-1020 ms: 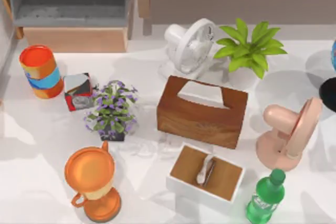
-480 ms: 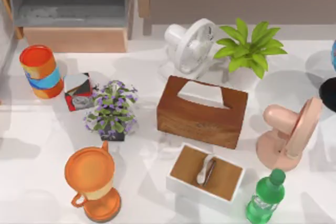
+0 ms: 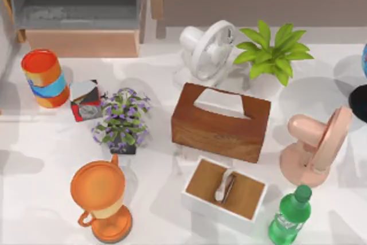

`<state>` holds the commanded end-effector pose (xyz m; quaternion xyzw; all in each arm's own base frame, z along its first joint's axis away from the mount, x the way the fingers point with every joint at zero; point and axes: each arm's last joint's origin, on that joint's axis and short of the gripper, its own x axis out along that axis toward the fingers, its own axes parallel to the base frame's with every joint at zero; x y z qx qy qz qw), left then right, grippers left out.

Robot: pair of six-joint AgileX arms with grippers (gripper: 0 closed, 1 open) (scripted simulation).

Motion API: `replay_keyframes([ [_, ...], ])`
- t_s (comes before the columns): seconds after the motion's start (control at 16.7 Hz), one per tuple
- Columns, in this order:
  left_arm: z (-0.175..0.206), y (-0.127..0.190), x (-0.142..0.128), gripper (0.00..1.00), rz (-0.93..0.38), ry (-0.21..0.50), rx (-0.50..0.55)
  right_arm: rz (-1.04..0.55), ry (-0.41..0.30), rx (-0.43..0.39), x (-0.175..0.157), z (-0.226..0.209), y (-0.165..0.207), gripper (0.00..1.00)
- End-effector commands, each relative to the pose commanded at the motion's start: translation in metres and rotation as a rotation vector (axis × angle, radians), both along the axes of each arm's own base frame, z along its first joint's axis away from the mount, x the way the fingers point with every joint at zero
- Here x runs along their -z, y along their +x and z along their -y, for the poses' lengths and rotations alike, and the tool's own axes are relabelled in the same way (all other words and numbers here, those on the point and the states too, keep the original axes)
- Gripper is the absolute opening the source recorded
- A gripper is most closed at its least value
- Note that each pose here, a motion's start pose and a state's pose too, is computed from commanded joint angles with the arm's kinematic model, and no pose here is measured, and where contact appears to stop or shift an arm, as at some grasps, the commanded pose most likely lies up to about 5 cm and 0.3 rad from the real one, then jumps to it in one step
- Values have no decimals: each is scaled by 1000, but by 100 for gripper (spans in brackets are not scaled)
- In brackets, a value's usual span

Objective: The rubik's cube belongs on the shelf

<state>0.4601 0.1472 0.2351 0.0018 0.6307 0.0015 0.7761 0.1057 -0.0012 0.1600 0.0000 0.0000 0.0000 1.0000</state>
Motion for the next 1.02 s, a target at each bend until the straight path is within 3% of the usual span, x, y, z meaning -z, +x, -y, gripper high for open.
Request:
replay_keyframes([
  [0.3, 53, -9, -17, 100, -7, -5, 3, 0, 0, 0, 0, 0, 0, 100],
  [0.54, 24, -15, -10, 100, 3, -2, -2, 0, 0, 0, 0, 0, 0, 100],
  [0.78, -23, -1, 37, 100, -10, -3, -1, 0, 0, 0, 0, 0, 0, 100],
  [1.02, -26, 20, 74, 100, -7, -5, 3, 0, 0, 0, 0, 0, 0, 100],
])
